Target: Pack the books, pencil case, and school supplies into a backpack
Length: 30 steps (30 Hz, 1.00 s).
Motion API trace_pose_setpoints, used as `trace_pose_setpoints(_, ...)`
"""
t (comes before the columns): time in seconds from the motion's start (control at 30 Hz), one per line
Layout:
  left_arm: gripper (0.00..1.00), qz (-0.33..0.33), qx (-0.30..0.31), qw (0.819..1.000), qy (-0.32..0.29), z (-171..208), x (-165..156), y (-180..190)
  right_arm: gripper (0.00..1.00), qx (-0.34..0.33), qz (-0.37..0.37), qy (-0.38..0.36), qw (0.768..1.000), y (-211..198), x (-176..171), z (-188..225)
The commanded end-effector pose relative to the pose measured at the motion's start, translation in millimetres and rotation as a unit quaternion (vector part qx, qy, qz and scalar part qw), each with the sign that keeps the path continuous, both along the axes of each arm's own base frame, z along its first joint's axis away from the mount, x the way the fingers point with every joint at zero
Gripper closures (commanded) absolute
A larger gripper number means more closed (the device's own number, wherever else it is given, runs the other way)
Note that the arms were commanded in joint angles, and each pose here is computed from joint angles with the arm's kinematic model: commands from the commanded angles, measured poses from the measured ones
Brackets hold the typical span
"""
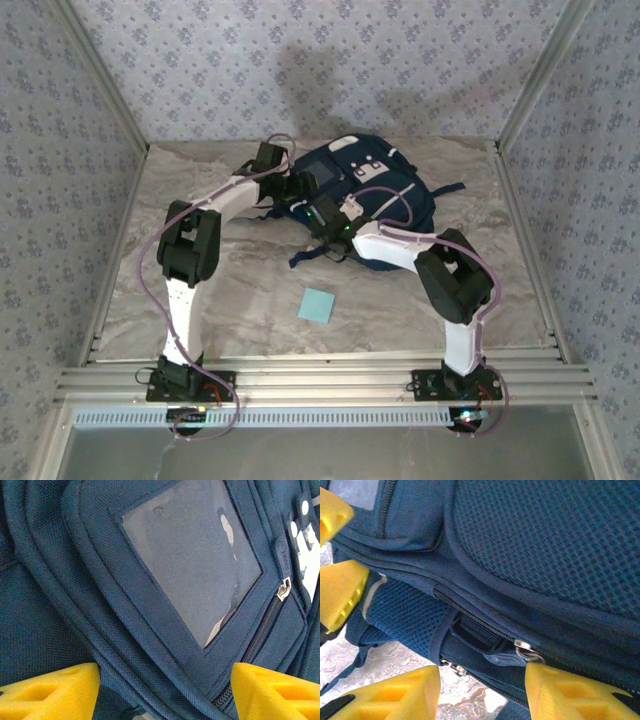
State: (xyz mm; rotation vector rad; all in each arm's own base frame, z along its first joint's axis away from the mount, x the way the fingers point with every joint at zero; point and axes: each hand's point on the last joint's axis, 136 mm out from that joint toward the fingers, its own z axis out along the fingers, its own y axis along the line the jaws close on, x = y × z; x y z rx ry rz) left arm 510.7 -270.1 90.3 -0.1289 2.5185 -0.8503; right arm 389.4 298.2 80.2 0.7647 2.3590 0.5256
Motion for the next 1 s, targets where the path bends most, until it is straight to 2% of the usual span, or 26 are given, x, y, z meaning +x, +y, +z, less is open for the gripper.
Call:
trace_pose_setpoints(0.0,0.30,-0.004,-0.009,1.000,0.020,-18.3,-3.2,-3.4,0.51,-0.028,-0.032,0.022,0.999,-19.1,-10.3,-11.9)
trace_pose_setpoints(0.33,0.32,-0.005,-0.011,0.999,0.030,-27.0,-7.6,-1.4,0.53,-0.034,-0.062,0.025,0.997,-31.2,26.8,-32.2)
trace_pose_setpoints(0.5,0.33,0.000,-0.012,0.999,0.037,-32.8,-5.4,1.0,0.75,-0.048,-0.070,0.034,0.996,-32.7,28.4,-36.2)
trace_pose_setpoints(0.7,0.33,0.013,-0.010,0.999,0.043,-37.5,3.8,9.3,0.96,-0.047,-0.066,0.040,0.996,-38.9,17.2,-35.6)
trace_pose_setpoints(0.77,0.33,0.019,-0.009,0.999,0.045,-39.3,8.0,12.6,1.00,-0.047,-0.058,0.041,0.996,-42.6,10.2,-32.4)
trace_pose_setpoints(0.97,0.33,0.033,-0.001,0.998,0.044,-43.2,19.1,21.0,1.00,-0.057,-0.024,0.055,0.997,-71.7,-26.2,-25.3)
